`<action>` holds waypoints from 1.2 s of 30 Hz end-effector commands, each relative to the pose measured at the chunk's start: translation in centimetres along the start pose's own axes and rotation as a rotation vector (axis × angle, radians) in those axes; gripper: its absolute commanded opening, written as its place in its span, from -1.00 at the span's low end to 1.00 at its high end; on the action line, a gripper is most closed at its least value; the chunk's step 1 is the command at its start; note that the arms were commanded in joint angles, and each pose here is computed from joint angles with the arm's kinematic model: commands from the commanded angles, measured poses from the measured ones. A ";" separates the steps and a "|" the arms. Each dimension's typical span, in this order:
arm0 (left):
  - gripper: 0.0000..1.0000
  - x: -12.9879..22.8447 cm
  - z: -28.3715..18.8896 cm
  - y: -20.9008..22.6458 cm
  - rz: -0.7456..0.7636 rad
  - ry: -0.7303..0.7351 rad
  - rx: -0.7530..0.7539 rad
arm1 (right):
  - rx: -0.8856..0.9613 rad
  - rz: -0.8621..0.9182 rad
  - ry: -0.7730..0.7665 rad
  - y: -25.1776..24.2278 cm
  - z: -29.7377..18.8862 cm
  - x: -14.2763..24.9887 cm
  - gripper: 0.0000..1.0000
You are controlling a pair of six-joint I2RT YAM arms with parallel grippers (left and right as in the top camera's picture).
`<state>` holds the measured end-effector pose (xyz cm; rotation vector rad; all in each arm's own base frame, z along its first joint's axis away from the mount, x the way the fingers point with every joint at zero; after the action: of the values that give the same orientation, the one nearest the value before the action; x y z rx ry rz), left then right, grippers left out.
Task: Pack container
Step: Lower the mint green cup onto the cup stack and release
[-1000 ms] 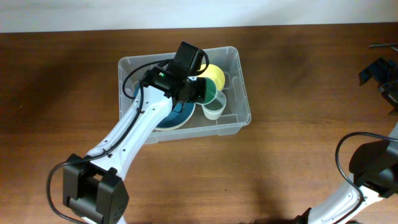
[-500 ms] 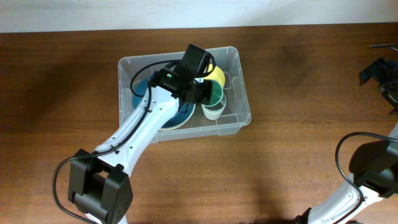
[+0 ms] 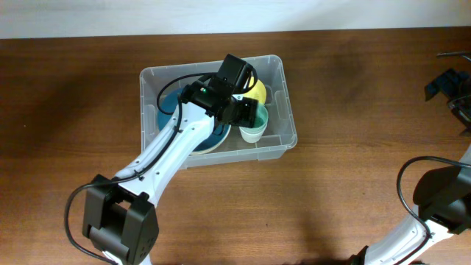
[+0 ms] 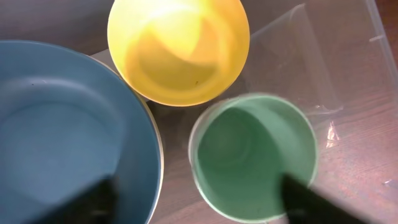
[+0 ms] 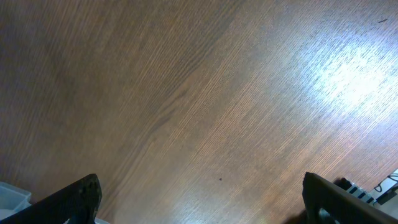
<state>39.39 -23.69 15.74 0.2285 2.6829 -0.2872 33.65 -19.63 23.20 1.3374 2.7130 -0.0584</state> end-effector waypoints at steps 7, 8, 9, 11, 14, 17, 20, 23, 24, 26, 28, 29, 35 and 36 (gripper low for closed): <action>0.99 -1.9 -0.9 1.4 -0.006 -0.062 -0.065 | 0.000 -0.001 0.003 -0.1 0.0 0.0 0.98; 0.99 -2.3 -1.4 2.0 -0.012 -0.079 -0.089 | 0.000 0.000 0.003 -0.1 0.0 0.0 0.98; 0.99 -2.5 -1.9 2.5 -0.016 -0.093 -0.113 | 0.000 -0.001 0.003 -0.1 0.0 0.0 0.98; 0.99 -2.6 -2.9 3.6 -0.026 -0.106 -0.155 | 0.000 -0.001 0.003 -0.1 0.0 0.0 0.98; 0.99 -2.3 -3.5 4.2 -0.030 -0.097 -0.172 | 0.000 -0.001 0.003 -0.1 0.0 0.0 0.98; 0.99 -2.3 -3.5 4.2 -0.029 -0.096 -0.172 | -0.001 -0.001 0.003 -0.1 0.0 0.0 0.98; 0.99 -2.3 -3.5 4.2 -0.029 -0.096 -0.172 | 0.000 -0.001 0.003 -0.1 0.0 0.0 0.98; 0.99 -2.3 -3.5 4.2 -0.029 -0.096 -0.173 | 0.000 -0.001 0.003 -0.1 0.0 0.0 0.98; 0.99 -2.0 -3.5 4.2 -0.019 -0.082 -0.179 | 0.000 0.000 0.003 -0.1 0.0 0.0 0.98; 0.99 -0.9 -3.5 4.6 -0.015 -0.037 -0.194 | 0.000 -0.001 0.003 -0.1 0.0 0.0 0.98; 0.99 -0.3 -3.5 4.8 -0.013 -0.012 -0.204 | 0.000 -0.001 0.003 -0.1 0.0 0.0 0.98; 0.99 -0.4 -3.6 5.0 -0.012 -0.016 -0.213 | 0.000 -0.001 0.003 -0.1 0.0 0.0 0.97; 0.99 -0.6 -3.7 5.2 0.107 -0.012 -0.223 | 0.000 -0.001 0.003 -0.1 0.0 0.0 0.98; 0.99 -0.6 -3.6 5.1 0.137 -0.008 -0.217 | 0.000 -0.001 0.003 -0.1 0.0 0.0 0.98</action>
<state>39.23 -18.13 16.11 0.2049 2.7183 0.0287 33.65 -19.63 23.20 1.3369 2.7133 -0.0585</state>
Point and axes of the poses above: each gripper's point midway between its finger pads, its own z axis out along the fingers, its own y axis along the line the jaws close on, x = y × z, the point moved 1 cm from there along -z, back along the fingers, and after that the axes turned 5 degrees about -z, right-handed, at the moved point
